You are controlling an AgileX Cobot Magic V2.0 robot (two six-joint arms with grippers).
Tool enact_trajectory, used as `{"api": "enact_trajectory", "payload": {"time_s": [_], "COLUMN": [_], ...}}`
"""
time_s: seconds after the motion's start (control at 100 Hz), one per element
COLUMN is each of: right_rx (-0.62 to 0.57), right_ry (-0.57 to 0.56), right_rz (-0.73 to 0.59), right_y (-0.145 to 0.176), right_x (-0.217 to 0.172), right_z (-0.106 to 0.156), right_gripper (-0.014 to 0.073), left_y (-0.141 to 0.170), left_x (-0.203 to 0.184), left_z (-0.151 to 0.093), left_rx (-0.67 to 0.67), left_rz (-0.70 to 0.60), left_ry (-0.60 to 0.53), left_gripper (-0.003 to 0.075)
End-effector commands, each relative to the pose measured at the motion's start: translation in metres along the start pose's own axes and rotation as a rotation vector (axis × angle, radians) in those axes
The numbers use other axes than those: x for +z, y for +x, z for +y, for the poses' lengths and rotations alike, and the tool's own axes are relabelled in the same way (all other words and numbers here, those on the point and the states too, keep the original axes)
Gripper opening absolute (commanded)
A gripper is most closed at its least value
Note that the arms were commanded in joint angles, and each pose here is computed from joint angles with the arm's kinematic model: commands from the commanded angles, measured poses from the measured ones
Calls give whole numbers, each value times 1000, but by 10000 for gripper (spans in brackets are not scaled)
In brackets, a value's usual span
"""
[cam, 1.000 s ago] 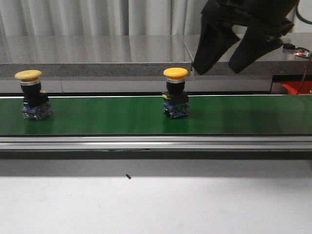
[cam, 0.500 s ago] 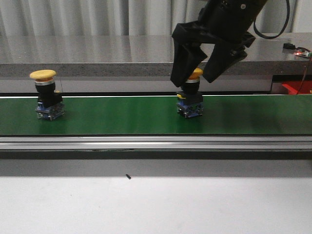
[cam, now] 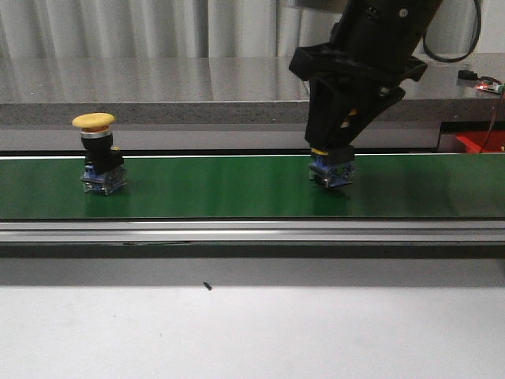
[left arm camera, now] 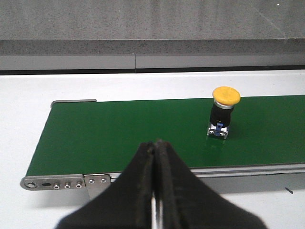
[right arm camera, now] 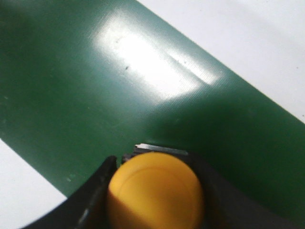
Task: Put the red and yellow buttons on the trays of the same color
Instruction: 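Carry the yellow button into the yellow tray and open the right gripper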
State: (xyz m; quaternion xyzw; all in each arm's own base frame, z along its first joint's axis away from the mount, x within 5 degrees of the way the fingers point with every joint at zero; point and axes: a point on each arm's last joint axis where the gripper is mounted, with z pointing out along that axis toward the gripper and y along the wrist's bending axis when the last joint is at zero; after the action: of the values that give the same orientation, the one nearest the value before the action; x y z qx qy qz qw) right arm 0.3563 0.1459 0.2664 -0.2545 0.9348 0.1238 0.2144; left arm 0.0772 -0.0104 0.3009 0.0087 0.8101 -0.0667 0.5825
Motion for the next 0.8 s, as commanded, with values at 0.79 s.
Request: {"api": "enact_trajectory", "payload": {"time_s": [0.79], "right_rx": [573], "right_ry": [450], "right_rz": [-308], "right_y": [183], "right_x": [-186], "right_z": [-60], "right_gripper": [225], "left_y": [-14], "left_x": [-3], "left_z": [-1], "left_rx": [-5], "left_rz": [-87], "left_ry": [3], "left_gripper": [-20]}}
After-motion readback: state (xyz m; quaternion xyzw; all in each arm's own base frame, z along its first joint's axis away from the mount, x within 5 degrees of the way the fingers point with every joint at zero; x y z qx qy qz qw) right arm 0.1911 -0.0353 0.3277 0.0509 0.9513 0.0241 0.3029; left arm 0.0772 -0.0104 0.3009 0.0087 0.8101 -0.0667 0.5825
